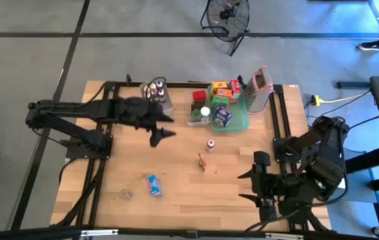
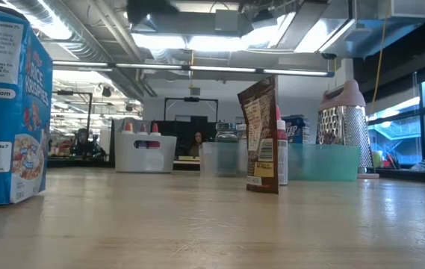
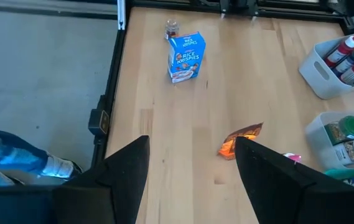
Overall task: Pick & Place Kitchen Items
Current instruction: Put the orange seasoning pack into the white bin
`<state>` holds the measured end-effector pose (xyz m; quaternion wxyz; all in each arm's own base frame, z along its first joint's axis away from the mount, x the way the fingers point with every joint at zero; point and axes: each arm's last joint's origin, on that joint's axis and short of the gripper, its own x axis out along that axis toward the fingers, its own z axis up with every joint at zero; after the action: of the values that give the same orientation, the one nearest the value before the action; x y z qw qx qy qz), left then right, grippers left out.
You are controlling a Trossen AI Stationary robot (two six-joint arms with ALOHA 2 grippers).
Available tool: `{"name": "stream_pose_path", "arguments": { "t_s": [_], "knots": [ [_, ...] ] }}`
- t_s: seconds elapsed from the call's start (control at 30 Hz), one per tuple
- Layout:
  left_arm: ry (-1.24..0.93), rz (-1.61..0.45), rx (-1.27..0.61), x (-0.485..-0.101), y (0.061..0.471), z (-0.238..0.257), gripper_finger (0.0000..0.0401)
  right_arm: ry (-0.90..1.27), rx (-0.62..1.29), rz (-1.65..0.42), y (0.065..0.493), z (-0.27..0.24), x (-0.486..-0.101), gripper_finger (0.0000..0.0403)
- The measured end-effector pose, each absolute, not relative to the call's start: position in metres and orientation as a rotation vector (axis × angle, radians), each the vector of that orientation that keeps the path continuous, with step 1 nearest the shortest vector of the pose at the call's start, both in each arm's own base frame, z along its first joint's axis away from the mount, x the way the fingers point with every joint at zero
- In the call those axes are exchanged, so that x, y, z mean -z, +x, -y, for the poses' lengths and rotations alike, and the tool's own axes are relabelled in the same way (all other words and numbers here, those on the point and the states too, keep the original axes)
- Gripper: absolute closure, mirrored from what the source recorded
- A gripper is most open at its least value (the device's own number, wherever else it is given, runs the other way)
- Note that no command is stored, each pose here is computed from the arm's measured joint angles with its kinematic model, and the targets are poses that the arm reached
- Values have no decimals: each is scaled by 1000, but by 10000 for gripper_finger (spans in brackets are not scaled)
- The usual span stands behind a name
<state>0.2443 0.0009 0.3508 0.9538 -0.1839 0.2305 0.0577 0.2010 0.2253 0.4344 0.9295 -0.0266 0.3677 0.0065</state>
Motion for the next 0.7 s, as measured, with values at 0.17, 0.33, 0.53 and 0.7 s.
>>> {"name": "stream_pose_path", "arguments": {
  "t_s": [0.17,0.33,0.53,0.7],
  "knots": [
    [-330,-476,52,-349,249,46,106,-95,-19,-763,206,-231,-428,165],
    [-218,-487,-14,-333,262,76,106,-91,-45,-763,210,-237,-426,165],
    [-49,-471,-10,-312,289,93,107,-65,-97,-760,210,-249,-423,165],
    [-24,-444,32,-299,312,89,107,-54,-121,-747,207,-257,-422,165]
  ]
}}
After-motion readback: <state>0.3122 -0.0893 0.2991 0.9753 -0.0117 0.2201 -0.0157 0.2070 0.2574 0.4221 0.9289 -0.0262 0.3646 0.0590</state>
